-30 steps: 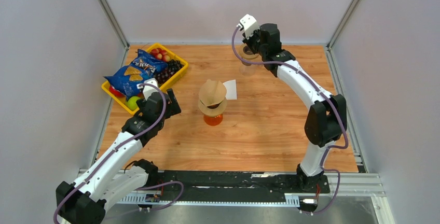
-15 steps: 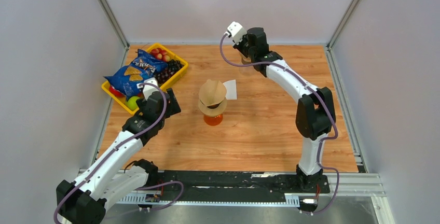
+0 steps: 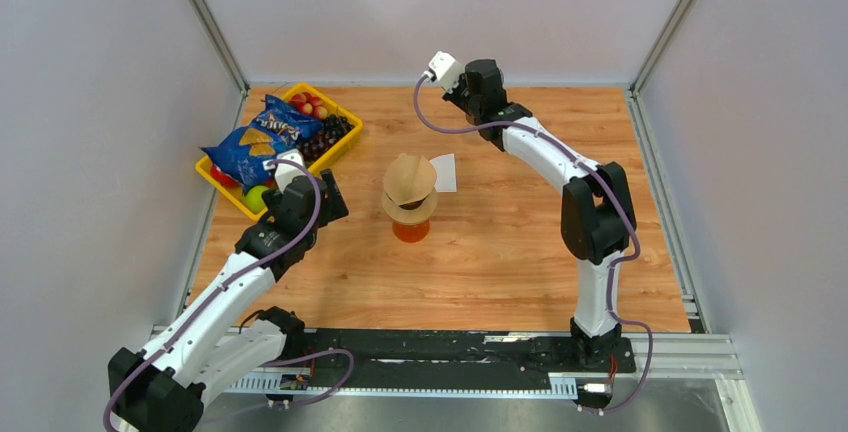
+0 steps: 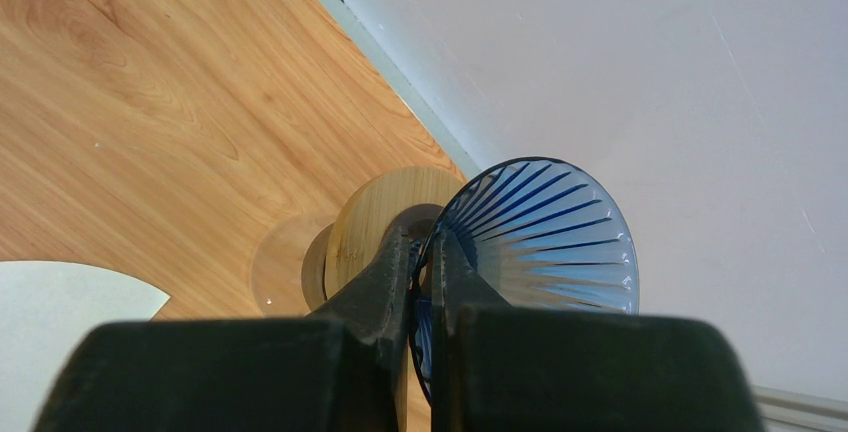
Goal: Place the coffee filter in the dripper
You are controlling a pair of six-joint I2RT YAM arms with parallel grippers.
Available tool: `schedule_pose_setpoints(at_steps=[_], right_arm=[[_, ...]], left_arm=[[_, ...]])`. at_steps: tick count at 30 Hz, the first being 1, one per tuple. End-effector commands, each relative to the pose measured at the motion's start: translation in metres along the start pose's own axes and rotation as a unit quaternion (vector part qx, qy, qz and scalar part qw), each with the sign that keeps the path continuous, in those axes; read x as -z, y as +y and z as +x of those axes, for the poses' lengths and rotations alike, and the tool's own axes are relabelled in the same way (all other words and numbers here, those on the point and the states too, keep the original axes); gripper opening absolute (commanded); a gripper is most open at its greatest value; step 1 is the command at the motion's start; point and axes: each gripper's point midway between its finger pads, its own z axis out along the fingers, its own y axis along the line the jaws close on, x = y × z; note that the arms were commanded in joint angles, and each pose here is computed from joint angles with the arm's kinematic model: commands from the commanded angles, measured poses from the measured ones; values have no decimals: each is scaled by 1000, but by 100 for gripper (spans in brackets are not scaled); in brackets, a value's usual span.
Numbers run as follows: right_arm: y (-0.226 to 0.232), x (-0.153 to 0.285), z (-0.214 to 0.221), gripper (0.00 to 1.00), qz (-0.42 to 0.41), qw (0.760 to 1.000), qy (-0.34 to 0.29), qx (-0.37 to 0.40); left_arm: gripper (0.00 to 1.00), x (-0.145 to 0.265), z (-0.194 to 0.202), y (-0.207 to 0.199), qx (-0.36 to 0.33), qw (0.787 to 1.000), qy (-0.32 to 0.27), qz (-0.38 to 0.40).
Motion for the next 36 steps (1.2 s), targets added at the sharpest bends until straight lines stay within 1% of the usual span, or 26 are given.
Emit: schedule_pose_setpoints(at_steps=[1,7,13,25,29,36], right_arm=[[-10,-4,-6,0,27,999,-6,16],[-20,-5,-10,0,49,998,-15,21],[-15,-6,-12,0,40,999,-22,12],[8,-15,16,0,16,1000,4,18],[21,-14,19,0,-8,1000,1,16],[50,-12,39,0,-82,996,28,0]], left_arm=[[100,5,-18,-2,11,1000,-20,2],[100,5,-18,-2,10,1000,-20,3],[100,5,-18,-3,9,1000,-20,3],[100,5,-17,-3,9,1000,-18,4],[100,5,-16,-3,9,1000,-18,5],[100,6,-16,-4,10,1000,-16,9]])
